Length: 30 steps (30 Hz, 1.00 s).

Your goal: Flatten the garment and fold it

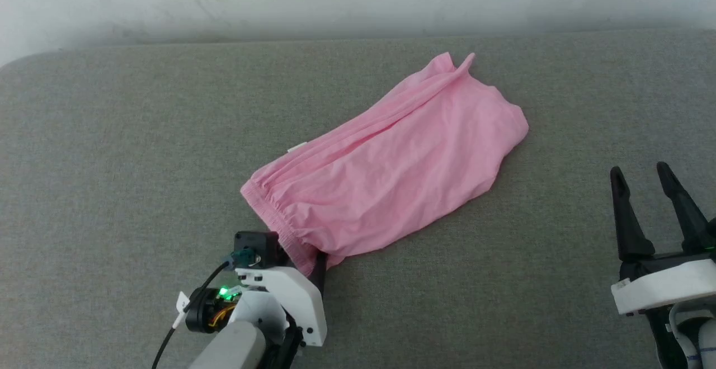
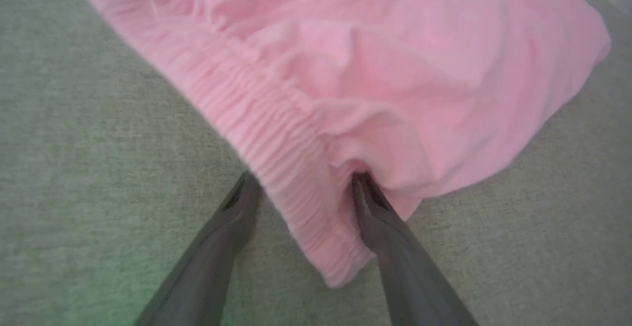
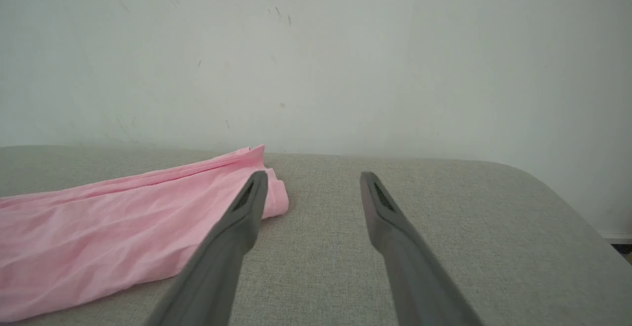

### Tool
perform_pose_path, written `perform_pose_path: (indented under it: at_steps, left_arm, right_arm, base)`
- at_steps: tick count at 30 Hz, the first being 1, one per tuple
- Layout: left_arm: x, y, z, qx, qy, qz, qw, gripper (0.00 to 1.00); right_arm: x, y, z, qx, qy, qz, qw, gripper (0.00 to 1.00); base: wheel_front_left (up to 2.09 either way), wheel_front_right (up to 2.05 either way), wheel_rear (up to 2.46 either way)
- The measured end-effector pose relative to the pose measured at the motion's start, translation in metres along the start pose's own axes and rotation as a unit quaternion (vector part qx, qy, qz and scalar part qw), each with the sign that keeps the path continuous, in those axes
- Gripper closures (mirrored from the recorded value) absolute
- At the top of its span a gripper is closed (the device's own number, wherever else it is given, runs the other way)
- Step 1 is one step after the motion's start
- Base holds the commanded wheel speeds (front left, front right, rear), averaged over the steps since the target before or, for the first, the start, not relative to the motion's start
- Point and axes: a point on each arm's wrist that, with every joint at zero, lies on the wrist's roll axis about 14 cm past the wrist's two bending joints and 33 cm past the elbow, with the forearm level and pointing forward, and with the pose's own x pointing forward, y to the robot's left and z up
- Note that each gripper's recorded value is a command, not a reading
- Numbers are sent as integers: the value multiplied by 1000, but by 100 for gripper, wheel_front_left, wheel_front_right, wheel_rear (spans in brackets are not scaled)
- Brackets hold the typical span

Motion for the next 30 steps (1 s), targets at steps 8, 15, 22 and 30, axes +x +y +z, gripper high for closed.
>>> perform_pose_path:
  at_steps: [8,15,22,30]
  left_arm:
    - [4,-1,-1,12,17,-18,1000,100]
    - [-16,11,14,-2,-47,-1,999,100]
    - [-37,19,42,2,-106,7,994,100]
    - [-40,16,35,5,-96,-1,995,100]
  right_arm:
    - [6,2,-7,-11,21,10,1000,0]
    - [30,22,-13,-48,74,65,994,0]
    - [64,58,-52,-60,228,113,965,0]
    - [94,88,-99,-67,371,135,916,0]
  base:
    - [0,0,0]
    - [0,0,0]
    - [0,0,0]
    - [0,0,0]
